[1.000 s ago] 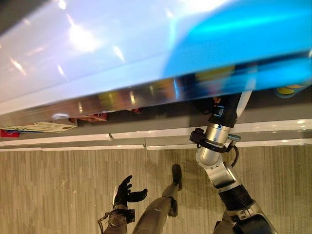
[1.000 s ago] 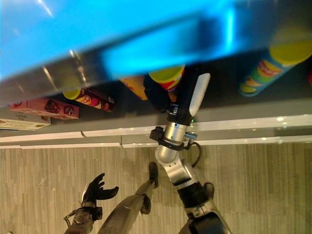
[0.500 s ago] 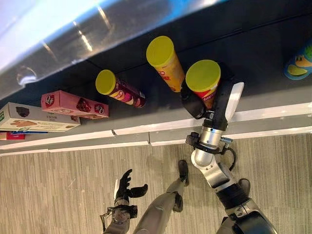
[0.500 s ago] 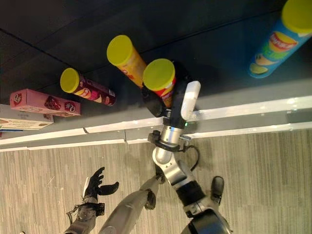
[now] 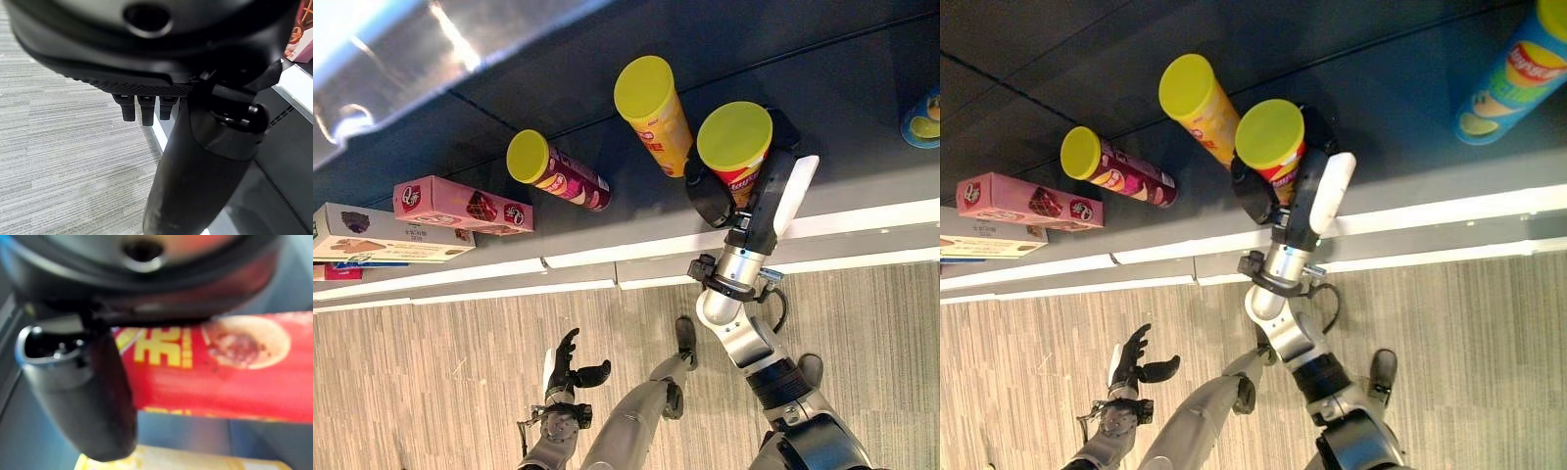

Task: Put the goods on the table back onto the shelves and tidy them up.

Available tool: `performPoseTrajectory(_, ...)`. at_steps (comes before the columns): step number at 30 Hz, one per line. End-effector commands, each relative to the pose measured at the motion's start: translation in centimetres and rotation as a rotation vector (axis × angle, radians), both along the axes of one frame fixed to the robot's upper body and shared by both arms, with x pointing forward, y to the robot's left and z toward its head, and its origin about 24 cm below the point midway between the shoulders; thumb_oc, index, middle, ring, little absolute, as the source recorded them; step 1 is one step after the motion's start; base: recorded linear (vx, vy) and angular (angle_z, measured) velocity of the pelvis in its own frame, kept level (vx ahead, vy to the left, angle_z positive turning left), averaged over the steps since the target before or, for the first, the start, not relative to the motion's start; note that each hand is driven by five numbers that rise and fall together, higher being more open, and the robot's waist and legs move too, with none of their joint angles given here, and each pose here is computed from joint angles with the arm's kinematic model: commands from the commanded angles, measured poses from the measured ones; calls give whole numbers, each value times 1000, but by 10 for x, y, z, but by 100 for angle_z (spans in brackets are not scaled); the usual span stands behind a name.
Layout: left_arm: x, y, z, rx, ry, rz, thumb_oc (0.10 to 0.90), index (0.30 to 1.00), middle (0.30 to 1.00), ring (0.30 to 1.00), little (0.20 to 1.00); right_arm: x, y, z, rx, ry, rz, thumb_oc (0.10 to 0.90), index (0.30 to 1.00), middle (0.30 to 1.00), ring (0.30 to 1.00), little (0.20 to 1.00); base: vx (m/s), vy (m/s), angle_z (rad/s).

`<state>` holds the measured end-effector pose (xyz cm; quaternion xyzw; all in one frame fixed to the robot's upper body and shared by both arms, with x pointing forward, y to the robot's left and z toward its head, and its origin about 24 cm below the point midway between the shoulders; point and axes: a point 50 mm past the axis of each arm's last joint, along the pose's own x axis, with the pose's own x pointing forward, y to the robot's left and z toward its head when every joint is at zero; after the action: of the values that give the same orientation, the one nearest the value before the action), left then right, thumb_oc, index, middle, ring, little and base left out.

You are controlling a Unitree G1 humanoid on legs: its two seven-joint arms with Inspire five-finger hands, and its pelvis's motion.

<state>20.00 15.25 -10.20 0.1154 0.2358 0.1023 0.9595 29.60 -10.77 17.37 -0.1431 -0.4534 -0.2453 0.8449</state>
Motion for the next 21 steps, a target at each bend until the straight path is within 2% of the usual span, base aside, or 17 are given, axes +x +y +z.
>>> performPoseTrajectory(1,11,17,8,130,-56,-3,800,900,900,900,900,0,6,43,-32,-234,-12,400,300,300,300,300,0,0,0)
performPoseTrajectory(8,6,21,7,149,-60,-39,800,900,900,900,900,6,-14,51,-29,-252,-113,400,300,300,300,300,45,-7,-2)
performPoseTrajectory(18,8,22,10,197,-75,-71,800,900,900,900,900,11,-27,60,28,-270,-168,400,300,300,300,300,3,-3,0)
performPoseTrajectory(19,9,22,11,201,-79,-77,800,900,900,900,900,12,-27,59,28,-261,-165,530,495,495,495,495,0,0,0)
performPoseTrajectory(20,9,23,11,203,-79,-77,800,900,900,900,900,12,-28,56,31,-252,-162,596,594,594,594,594,17,-35,1)
performPoseTrajectory(21,9,23,11,206,-77,-77,800,900,900,900,900,11,-28,55,40,-247,-156,800,900,900,900,900,0,0,0)
